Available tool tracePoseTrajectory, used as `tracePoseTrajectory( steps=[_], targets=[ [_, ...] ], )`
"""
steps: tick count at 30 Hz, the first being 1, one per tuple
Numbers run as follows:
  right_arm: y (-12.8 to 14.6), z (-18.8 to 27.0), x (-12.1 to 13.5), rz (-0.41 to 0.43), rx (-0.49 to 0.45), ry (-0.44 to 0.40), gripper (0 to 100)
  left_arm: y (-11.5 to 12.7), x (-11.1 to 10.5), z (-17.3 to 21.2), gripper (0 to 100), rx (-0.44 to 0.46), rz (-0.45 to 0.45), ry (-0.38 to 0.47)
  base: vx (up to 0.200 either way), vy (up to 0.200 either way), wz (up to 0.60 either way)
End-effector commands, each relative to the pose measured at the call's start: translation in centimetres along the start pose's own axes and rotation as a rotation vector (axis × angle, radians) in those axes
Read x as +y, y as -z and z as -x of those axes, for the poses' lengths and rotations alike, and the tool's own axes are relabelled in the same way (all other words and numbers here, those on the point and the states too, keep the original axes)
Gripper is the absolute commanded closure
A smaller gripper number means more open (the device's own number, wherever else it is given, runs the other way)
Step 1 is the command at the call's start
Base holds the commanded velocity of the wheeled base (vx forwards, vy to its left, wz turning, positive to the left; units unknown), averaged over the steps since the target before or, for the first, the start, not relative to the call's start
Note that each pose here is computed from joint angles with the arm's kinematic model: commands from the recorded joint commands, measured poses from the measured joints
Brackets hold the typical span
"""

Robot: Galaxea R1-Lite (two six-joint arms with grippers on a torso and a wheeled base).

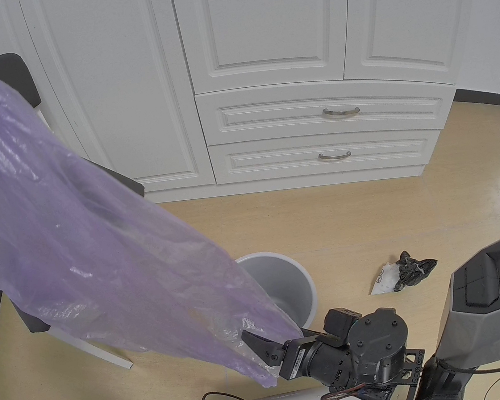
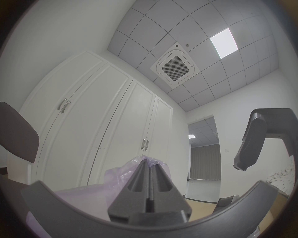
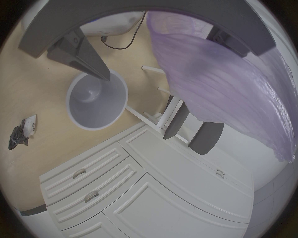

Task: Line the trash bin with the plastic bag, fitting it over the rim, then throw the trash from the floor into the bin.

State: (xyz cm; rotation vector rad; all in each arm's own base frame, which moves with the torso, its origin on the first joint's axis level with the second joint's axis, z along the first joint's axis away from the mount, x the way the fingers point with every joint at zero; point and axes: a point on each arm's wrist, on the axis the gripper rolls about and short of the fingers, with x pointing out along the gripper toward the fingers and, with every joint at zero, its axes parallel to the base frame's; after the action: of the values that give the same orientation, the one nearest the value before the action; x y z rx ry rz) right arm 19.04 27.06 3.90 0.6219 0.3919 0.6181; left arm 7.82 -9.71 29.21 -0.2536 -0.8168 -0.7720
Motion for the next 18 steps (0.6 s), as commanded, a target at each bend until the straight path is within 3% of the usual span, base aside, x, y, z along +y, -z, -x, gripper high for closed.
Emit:
tracePoseTrajectory(
  steps=[1, 18],
  targets=[
    [0.07, -0.26, 0.3, -0.004, -0.019, -0.013, 0, 0.12, -0.02, -0.05, 100, 0.004, -0.001, 0.0, 0.0, 0.0, 0.0],
    [0.97, 0.24, 0.45, 0.034, 0.007, -0.006, 0, -0.09, 0.1, -0.26, 100, -0.008, -0.008, -0.006, 0.0, 0.0, 0.0]
  ],
)
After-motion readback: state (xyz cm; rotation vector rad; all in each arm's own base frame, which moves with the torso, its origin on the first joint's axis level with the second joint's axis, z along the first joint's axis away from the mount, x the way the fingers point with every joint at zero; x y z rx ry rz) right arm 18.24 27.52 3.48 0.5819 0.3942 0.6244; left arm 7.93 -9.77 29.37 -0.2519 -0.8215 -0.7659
